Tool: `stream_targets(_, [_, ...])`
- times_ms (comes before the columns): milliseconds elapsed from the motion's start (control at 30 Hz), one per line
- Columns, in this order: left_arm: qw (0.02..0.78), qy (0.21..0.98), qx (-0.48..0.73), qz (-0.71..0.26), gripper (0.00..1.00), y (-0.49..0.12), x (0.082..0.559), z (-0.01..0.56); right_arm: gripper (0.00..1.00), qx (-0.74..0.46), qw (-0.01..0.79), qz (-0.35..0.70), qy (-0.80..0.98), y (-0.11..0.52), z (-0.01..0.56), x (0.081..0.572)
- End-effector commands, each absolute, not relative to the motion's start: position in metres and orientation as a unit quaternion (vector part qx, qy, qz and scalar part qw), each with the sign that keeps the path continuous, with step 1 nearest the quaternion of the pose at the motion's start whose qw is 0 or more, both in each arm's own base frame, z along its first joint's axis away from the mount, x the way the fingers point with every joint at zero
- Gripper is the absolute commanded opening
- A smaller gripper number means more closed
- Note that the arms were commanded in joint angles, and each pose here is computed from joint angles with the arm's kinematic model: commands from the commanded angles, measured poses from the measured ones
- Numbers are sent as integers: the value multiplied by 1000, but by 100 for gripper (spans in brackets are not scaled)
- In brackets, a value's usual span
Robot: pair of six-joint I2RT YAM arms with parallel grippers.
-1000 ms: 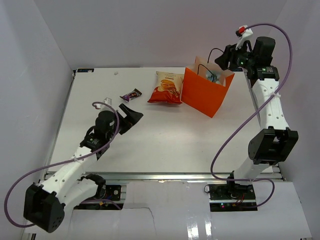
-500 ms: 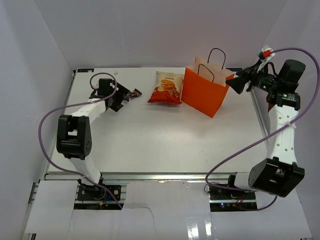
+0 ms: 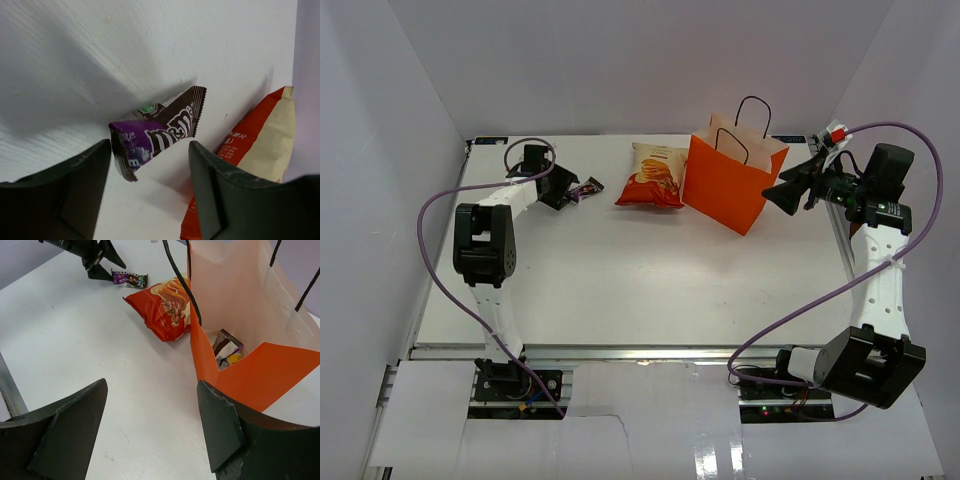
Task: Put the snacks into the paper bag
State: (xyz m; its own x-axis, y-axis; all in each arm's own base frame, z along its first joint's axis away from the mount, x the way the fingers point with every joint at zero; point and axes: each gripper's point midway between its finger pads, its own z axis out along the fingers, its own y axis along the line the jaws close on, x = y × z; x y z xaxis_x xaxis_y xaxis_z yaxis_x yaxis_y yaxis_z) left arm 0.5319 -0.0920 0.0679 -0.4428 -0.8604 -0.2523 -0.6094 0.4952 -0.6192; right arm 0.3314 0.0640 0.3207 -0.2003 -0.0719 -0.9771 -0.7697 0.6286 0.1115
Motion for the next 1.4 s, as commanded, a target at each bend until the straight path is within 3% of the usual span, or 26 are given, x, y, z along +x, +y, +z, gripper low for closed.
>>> stream_targets(0, [282,807,-456,-247,69,-96,543,79,78,-309,565,316,697,66,330,329])
stream_targets(67, [277,809,-453,-253,68,-99,543,78,78,-310,567,315,695,66,333,329])
stream_targets(333, [289,814,-430,-263,36,-98,529,79,79,-389,562,385,621,91,350,294])
stream_targets(667, [362,817,-311,-322,18,-110,482,133,82,-519,568,336,544,125,370,258])
stream_targets(833, [376,808,-234,-388,14,-130,427,162,83,-654,499,293,487,174,328,216])
stream_targets(1000, [348,807,-171,-445,13,-155,349,169,95,-770,500,190,349,203,299,200])
stream_targets(1200, [317,797,-118,-501,13,-194,270,181,98,-812,498,114,284,267,279,202])
stream_targets(1367, [286,790,-107,-532,13,-226,231,190,97,-800,467,158,341,325,248,183])
